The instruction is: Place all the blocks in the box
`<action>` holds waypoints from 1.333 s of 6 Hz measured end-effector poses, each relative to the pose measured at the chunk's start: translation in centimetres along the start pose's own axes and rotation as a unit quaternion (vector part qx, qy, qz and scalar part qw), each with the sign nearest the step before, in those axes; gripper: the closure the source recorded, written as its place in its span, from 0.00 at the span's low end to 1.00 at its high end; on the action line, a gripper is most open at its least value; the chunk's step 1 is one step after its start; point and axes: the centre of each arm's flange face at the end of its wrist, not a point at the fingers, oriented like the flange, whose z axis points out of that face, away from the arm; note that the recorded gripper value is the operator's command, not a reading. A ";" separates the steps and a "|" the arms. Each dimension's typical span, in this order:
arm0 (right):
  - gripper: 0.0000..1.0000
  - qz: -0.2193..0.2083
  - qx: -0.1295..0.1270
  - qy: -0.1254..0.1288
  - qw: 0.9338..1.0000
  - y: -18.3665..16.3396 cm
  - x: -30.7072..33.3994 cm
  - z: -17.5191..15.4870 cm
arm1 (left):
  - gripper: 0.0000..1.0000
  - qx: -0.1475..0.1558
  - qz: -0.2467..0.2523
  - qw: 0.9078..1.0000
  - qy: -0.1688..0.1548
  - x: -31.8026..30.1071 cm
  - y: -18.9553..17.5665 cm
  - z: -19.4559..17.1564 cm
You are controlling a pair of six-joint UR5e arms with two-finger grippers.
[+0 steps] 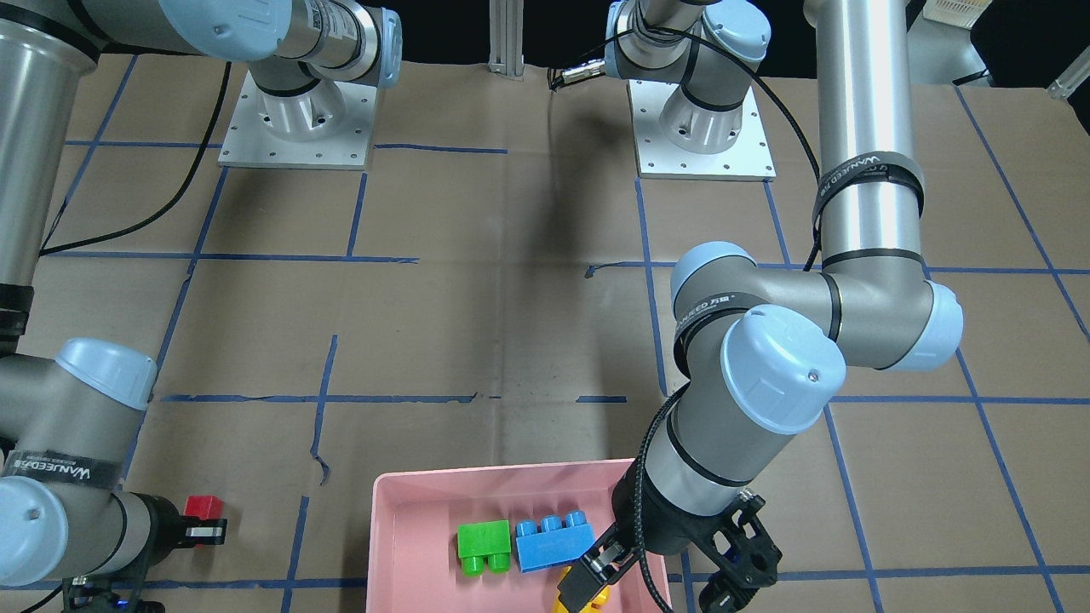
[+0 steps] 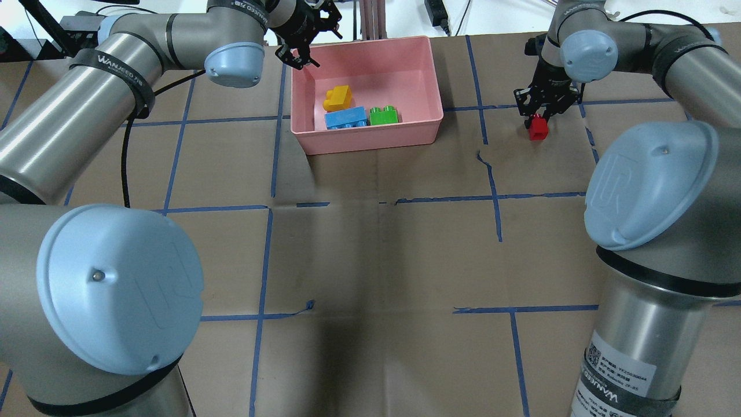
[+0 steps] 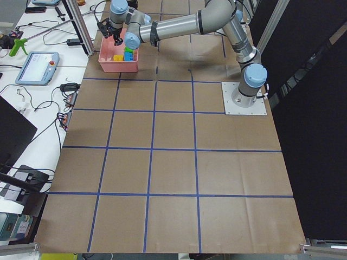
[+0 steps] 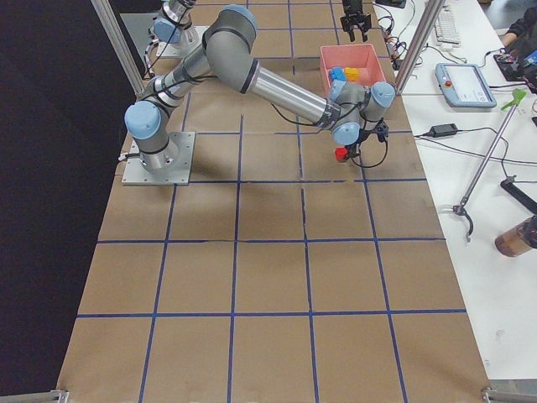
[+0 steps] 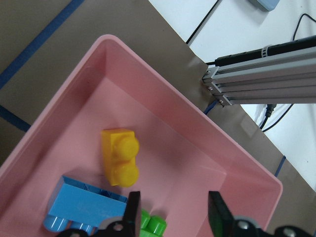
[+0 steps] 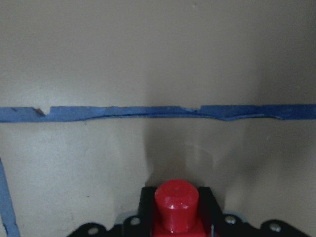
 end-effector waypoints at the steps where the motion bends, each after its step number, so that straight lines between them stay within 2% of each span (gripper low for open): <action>1: 0.83 0.000 0.002 0.001 1.000 0.0 0.0 -0.2 | 0.01 0.000 0.024 1.000 -0.011 -1.4 -0.6 0.1; 2: 0.83 0.001 0.009 0.003 1.000 -0.2 0.1 -1.2 | 0.01 0.006 0.071 0.997 -0.032 -3.2 -1.3 -0.2; 3: 0.83 0.002 0.027 0.005 1.000 -0.5 0.2 -4.0 | 0.01 0.009 0.127 0.990 -0.058 -4.9 -1.8 -1.0; 4: 0.83 0.003 0.039 0.006 0.999 -0.8 0.2 -8.0 | 0.01 -0.003 0.181 0.980 -0.088 -6.0 -1.6 -2.5; 6: 0.83 0.014 0.049 0.002 0.999 -0.5 -2.6 -16.4 | 0.01 -0.074 0.281 0.942 -0.167 -7.5 0.6 -8.4; 7: 0.83 0.031 0.056 0.002 0.998 0.0 -7.3 -18.5 | 0.01 -0.107 0.302 0.928 -0.189 -7.9 2.1 -12.0; 8: 0.83 0.053 0.066 0.000 0.996 0.7 -13.2 -19.4 | 0.01 -0.123 0.316 0.919 -0.202 -8.2 3.6 -15.2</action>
